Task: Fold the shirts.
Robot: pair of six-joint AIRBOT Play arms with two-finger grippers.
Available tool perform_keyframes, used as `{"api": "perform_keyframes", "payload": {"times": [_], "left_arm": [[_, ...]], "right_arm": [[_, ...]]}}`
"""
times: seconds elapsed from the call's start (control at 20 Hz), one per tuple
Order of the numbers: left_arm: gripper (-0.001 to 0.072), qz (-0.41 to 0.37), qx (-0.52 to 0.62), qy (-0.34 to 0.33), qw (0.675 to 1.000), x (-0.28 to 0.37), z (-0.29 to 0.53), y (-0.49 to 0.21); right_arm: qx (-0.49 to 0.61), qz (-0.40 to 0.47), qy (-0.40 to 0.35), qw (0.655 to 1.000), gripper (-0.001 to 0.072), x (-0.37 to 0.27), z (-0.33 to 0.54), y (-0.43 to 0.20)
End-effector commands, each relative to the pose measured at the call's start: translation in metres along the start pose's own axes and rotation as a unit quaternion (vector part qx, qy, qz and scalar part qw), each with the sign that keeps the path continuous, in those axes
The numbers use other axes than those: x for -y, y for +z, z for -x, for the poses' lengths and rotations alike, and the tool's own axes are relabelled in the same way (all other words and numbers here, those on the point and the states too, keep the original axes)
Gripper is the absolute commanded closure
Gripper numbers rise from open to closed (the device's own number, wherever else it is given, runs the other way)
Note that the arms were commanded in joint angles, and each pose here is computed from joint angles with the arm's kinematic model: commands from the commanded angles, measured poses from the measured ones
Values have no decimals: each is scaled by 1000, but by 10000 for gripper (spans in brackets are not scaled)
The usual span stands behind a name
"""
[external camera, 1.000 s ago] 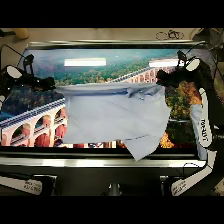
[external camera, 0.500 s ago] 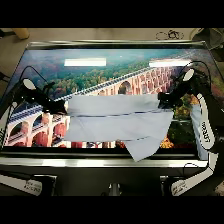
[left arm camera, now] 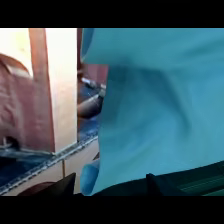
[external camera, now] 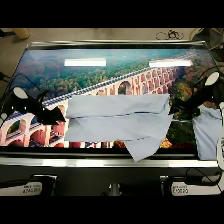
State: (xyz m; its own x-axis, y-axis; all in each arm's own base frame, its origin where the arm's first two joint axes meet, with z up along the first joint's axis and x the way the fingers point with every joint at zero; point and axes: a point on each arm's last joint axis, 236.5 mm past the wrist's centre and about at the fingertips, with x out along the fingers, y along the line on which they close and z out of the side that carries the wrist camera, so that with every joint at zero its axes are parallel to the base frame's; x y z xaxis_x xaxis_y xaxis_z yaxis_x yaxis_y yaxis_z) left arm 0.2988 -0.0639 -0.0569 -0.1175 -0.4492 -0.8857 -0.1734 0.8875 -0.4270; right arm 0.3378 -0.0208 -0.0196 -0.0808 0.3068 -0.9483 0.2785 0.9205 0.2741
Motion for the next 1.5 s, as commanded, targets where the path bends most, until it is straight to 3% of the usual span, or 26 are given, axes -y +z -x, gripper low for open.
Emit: {"api": "perform_keyframes", "payload": {"times": [0.0,0.3,0.35,0.45,0.5,0.6,0.65,1.05,1.15,1.2,1.25,1.45], "left_arm": [[167,22,7,-24,999,-8,-39,-50],[168,43,47,-38,997,-5,-58,-43],[169,39,53,-35,997,-3,-60,-41],[172,44,58,-35,997,2,-63,-37],[222,40,56,-36,997,6,-66,-38],[581,33,52,-35,997,10,-68,-40],[681,30,52,-35,998,10,-68,-40],[682,21,52,-39,998,14,-62,-44],[682,20,53,-39,998,15,-61,-44],[682,20,54,-39,998,15,-61,-44],[682,17,55,-39,998,15,-60,-44],[683,-55,91,-42,993,27,-31,-30]], "right_arm": [[2,-5,13,1000,233,9,-27,-37],[-13,1,13,1000,253,11,-38,-55],[-14,16,18,1000,204,9,-38,-56],[-12,19,39,999,186,0,-42,-64],[-14,19,51,998,179,-4,-47,-71],[-36,22,59,997,179,-9,-65,-96],[-48,28,56,997,179,-9,-76,-110],[-45,20,54,997,188,-11,-126,-134],[-7,1,62,998,318,-13,-132,-119],[4,-11,67,998,460,-15,-133,-115],[6,-15,69,997,669,-16,-133,-114],[48,65,74,994,698,-33,-88,-89]]}}
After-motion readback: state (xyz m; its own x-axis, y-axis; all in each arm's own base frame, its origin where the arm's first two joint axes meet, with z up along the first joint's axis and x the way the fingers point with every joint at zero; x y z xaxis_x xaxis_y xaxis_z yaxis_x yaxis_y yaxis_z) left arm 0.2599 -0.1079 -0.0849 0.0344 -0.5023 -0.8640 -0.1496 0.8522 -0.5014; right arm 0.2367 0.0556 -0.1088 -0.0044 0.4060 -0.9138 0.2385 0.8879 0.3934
